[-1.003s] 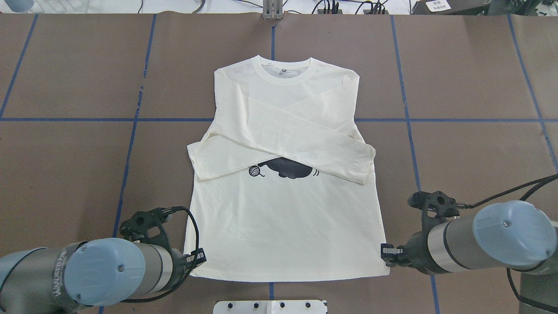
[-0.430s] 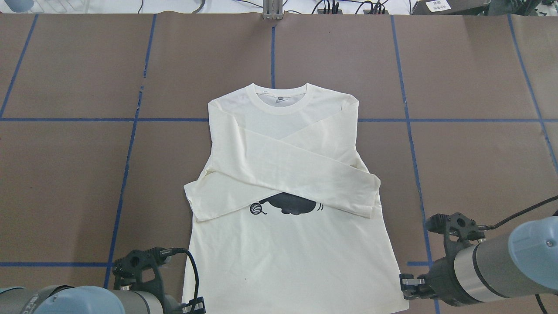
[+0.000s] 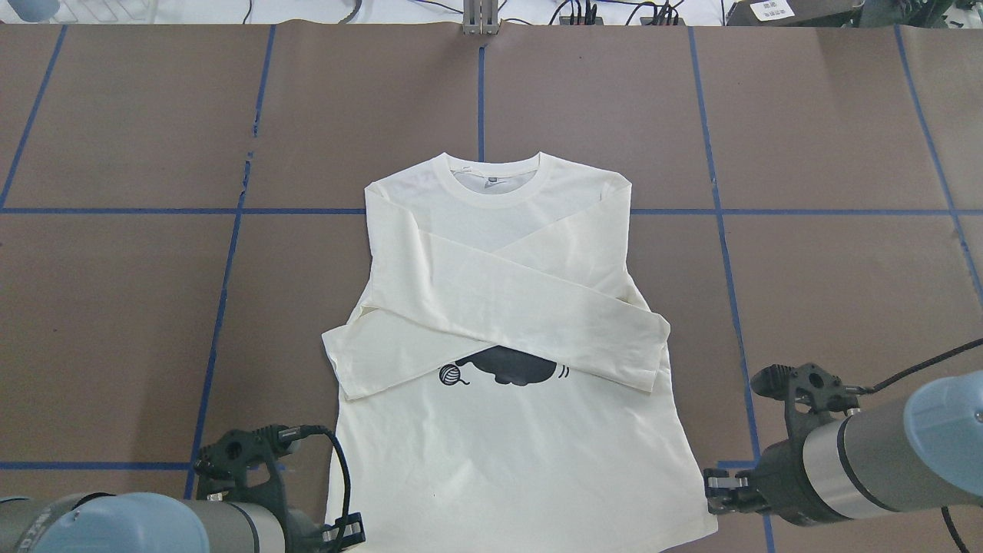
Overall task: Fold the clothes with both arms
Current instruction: 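Lift the hem with both grippers and fold it toward the collar, then lay the hem near the collar and open both grippers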
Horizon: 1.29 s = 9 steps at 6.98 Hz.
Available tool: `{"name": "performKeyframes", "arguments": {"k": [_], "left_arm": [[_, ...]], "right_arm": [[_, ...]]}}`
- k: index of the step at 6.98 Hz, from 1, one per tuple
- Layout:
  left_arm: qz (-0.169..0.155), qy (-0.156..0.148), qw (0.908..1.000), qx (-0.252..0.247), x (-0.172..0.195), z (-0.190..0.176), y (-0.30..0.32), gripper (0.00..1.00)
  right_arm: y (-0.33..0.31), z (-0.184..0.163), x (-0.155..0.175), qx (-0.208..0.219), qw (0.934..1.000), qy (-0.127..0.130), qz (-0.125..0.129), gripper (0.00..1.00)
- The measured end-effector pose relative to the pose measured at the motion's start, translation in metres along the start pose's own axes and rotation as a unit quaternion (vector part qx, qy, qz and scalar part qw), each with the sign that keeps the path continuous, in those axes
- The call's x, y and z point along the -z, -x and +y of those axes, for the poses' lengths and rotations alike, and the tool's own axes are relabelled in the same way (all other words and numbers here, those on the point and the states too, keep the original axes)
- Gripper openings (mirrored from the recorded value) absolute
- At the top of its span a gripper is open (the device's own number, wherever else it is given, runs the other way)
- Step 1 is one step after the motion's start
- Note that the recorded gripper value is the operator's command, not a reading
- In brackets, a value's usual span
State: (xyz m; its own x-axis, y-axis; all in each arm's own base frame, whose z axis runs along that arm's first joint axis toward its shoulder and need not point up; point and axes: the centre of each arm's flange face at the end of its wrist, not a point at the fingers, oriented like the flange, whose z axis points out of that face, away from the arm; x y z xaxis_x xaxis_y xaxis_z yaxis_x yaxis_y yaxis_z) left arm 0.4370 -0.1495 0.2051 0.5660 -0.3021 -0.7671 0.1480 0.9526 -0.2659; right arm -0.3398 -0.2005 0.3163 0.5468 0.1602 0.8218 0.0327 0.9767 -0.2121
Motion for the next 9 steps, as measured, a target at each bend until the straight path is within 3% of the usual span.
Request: {"name": "performKeyframes", "arguments": {"k": [3,6,9], "left_arm": [[0.032,-0.073,0.9965,-0.023,0.031,-0.089,-0.028,0.0],[0.006,-0.133,0.9905,-0.036,0.03,-0.183,-0.04,0.0],[-0.006,-0.172,0.9846,-0.031,0.022,-0.274,-0.061,0.0]], "right_arm": [[0.039,-0.102,0.02,-0.009,0.9943,-0.096,-0.046,0.0],[0.052,-0.22,0.033,-0.003,0.9846,-0.172,-0.032,0.0],[0.072,-0.318,0.033,-0.038,0.9779,-0.205,-0.011,0.0]]}}
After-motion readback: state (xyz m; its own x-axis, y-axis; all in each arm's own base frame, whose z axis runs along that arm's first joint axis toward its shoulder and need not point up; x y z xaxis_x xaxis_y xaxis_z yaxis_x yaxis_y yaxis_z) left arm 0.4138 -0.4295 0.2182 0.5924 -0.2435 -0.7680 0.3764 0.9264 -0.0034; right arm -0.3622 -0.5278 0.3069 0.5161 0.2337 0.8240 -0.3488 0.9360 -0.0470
